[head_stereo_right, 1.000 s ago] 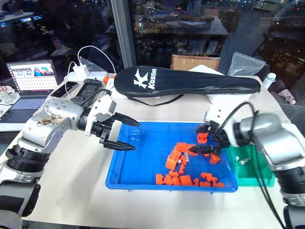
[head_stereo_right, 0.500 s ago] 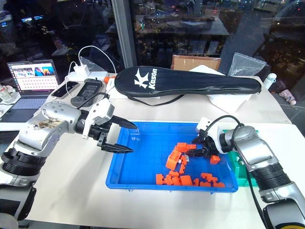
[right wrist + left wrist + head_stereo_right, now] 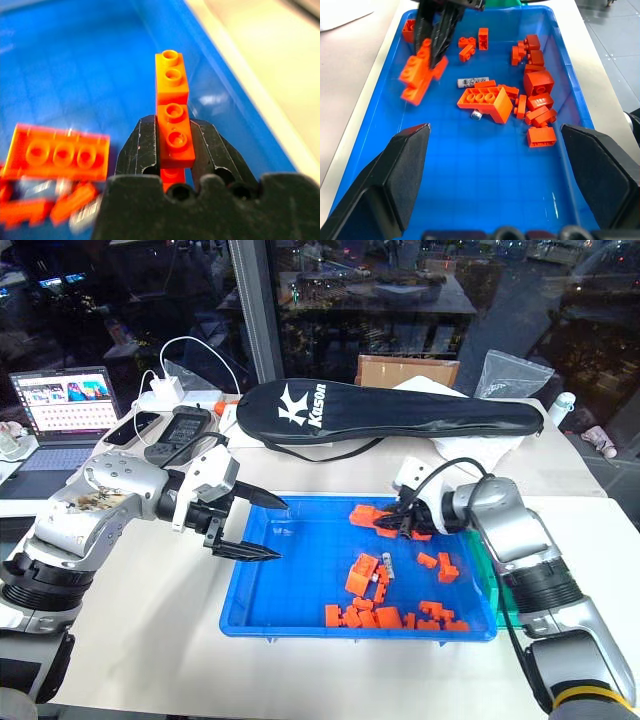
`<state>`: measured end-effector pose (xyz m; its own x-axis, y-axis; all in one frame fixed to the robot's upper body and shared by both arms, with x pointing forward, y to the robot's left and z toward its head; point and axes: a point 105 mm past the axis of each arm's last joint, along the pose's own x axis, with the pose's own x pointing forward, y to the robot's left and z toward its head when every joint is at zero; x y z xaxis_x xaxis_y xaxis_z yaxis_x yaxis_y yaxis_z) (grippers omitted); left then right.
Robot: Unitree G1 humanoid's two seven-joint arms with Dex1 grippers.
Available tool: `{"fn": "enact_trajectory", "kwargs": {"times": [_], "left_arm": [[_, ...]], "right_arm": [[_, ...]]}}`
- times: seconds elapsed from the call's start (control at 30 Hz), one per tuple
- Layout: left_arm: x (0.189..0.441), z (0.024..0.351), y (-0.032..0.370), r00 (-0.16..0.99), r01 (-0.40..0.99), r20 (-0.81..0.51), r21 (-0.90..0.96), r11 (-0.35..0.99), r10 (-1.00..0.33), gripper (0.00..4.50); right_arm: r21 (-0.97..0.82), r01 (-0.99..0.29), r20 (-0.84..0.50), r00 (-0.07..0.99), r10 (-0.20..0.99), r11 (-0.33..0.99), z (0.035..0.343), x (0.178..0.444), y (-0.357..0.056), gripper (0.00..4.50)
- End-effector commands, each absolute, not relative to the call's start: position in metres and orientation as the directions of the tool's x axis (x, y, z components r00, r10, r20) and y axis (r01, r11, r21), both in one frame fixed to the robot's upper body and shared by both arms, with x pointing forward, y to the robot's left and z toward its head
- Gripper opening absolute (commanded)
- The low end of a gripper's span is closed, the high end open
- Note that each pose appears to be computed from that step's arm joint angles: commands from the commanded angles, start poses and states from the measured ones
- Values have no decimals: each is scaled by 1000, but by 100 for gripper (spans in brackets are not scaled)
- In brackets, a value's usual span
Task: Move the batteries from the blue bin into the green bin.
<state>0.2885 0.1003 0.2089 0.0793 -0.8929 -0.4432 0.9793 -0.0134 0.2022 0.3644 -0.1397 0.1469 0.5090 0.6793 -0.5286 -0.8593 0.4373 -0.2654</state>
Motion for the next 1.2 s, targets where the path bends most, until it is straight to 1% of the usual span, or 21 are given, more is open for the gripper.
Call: {"fn": "enact_trajectory", "kwargs": {"times": [0.03,0.07,0.13,0.2,0.23,0.37,0.4,0.5,0.57,0.63,0.67,0.73,0.77,0.9,1.0,1.1,1.2], "left_arm": [[287,220,99,89,968,-426,249,-21,-900,450],[287,219,100,91,968,-430,249,-21,-898,450],[287,218,100,94,968,-438,249,-20,-894,450],[287,218,101,94,969,-438,248,-20,-894,450],[287,218,102,93,969,-439,247,-20,-894,450],[287,216,102,91,970,-439,243,-20,-894,450],[287,216,102,89,970,-438,242,-22,-894,450],[288,215,100,83,970,-436,241,-27,-896,450],[288,215,99,81,970,-435,241,-29,-897,450],[288,215,99,79,970,-435,242,-32,-897,450],[289,215,99,78,969,-435,243,-33,-897,450],[289,215,98,78,968,-435,247,-36,-897,450],[289,215,98,78,968,-434,247,-35,-897,450],[290,215,99,83,968,-436,250,-32,-896,450],[289,215,99,85,967,-437,252,-31,-895,450],[289,215,100,92,968,-437,251,-23,-895,450],[288,214,102,95,969,-439,247,-18,-893,450]], "right_arm": [[-365,-792,-464,610,642,489,155,384,-134,96],[-352,-801,-467,598,651,484,154,383,-131,147],[-332,-816,-468,578,669,473,155,379,-128,207],[-334,-820,-469,572,673,465,160,376,-132,286],[-335,-822,-470,570,674,461,163,374,-133,316],[-362,-829,-477,558,679,426,185,358,-154,444],[-366,-832,-484,553,678,417,189,352,-159,444],[-342,-876,-534,479,696,341,192,330,-168,444],[-315,-896,-560,441,701,312,187,321,-171,444],[-289,-914,-589,405,699,286,176,315,-174,444],[-285,-917,-600,398,694,280,168,315,-175,444],[-325,-912,-648,407,644,249,144,320,-182,444],[-302,-923,-650,382,657,237,137,319,-181,444],[-287,-936,-652,345,675,201,127,319,-175,444],[-288,-942,-680,327,657,171,117,320,-177,444],[-318,-939,-710,330,622,134,109,325,-182,444],[-299,-945,-687,310,657,133,109,326,-174,444]]}}
